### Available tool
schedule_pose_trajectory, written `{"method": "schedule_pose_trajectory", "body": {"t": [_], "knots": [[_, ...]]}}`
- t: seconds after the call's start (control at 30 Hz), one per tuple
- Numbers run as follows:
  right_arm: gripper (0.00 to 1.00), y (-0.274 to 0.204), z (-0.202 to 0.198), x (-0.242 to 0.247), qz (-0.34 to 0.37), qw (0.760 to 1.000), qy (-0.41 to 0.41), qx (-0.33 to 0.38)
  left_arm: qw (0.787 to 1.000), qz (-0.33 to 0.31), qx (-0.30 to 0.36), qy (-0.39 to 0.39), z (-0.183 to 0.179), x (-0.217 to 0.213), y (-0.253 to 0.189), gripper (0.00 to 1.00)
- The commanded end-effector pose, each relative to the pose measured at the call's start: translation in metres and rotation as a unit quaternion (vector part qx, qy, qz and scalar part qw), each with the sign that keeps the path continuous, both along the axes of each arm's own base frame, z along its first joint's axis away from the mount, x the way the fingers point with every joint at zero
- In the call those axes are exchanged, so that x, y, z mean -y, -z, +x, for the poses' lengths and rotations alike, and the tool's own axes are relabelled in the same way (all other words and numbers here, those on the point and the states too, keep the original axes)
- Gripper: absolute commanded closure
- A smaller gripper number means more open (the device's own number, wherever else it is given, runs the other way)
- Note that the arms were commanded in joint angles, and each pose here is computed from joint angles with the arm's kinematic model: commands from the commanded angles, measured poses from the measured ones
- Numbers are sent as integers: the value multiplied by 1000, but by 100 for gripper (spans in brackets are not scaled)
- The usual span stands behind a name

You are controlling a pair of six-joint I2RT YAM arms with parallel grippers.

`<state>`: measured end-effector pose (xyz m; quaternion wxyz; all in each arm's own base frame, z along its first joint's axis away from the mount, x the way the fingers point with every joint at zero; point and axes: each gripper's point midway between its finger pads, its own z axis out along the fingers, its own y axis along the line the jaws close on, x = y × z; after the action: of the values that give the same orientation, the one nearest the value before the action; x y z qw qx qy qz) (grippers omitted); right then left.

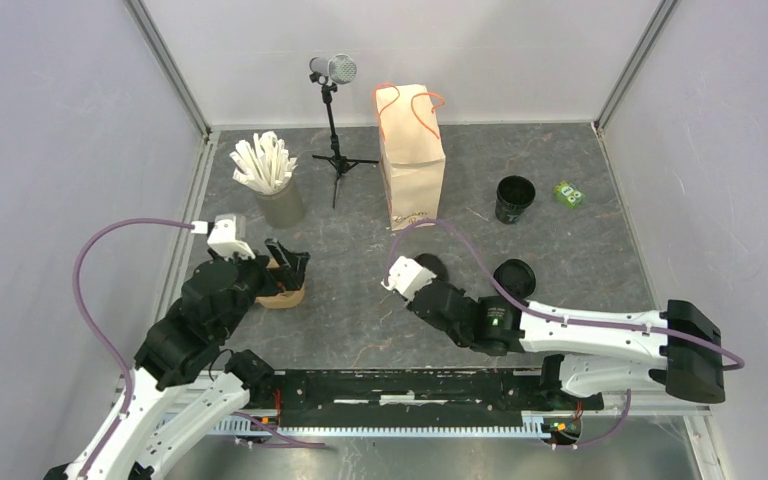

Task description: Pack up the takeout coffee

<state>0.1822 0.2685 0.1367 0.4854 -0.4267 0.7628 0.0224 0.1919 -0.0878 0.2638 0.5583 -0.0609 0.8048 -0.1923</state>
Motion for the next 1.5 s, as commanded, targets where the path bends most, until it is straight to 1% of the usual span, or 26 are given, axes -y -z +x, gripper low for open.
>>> {"method": "schedule_pose_trajectory", "body": {"t": [0.0, 0.07, 0.13, 0.23, 0.33, 0.5, 0.67, 0.73, 0.93, 1.2, 1.3, 1.47], "knots": [[68, -26, 35, 86, -211, 969, 82, 98, 999, 30, 23, 13, 11, 4, 7, 0], [67, -31, 50, 104, -260, 953, 109, 112, 999, 30, 18, 24, 10, 8, 11, 0], [67, -32, 64, 118, -293, 940, 134, 111, 998, 32, 19, 41, 9, 13, 9, 0], [67, -23, 83, 130, -326, 931, 129, 97, 998, 43, 21, 46, 8, 12, 8, 0], [68, -27, 103, 141, -344, 922, 149, 92, 997, 44, 31, 58, 4, 13, 5, 0], [69, -26, 135, 148, -353, 921, 144, 82, 996, 40, 45, 60, 1, 11, -1, 0], [68, -16, 148, 137, -354, 925, 120, 67, 996, 44, 44, 66, -1, 11, 1, 0], [67, -8, 150, 129, -345, 931, 102, 55, 996, 46, 43, 68, -1, 12, 1, 0], [66, 9, 153, 132, -357, 928, 100, 28, 995, 46, 41, 77, -2, 14, 2, 0], [65, 18, 153, 137, -353, 930, 97, 18, 995, 46, 42, 75, -3, 14, 3, 0], [63, 20, 153, 138, -351, 931, 97, 16, 995, 46, 42, 73, -3, 13, 3, 0], [56, 19, 154, 140, -354, 930, 99, 19, 996, 47, 41, 69, -2, 11, 3, 0]]}}
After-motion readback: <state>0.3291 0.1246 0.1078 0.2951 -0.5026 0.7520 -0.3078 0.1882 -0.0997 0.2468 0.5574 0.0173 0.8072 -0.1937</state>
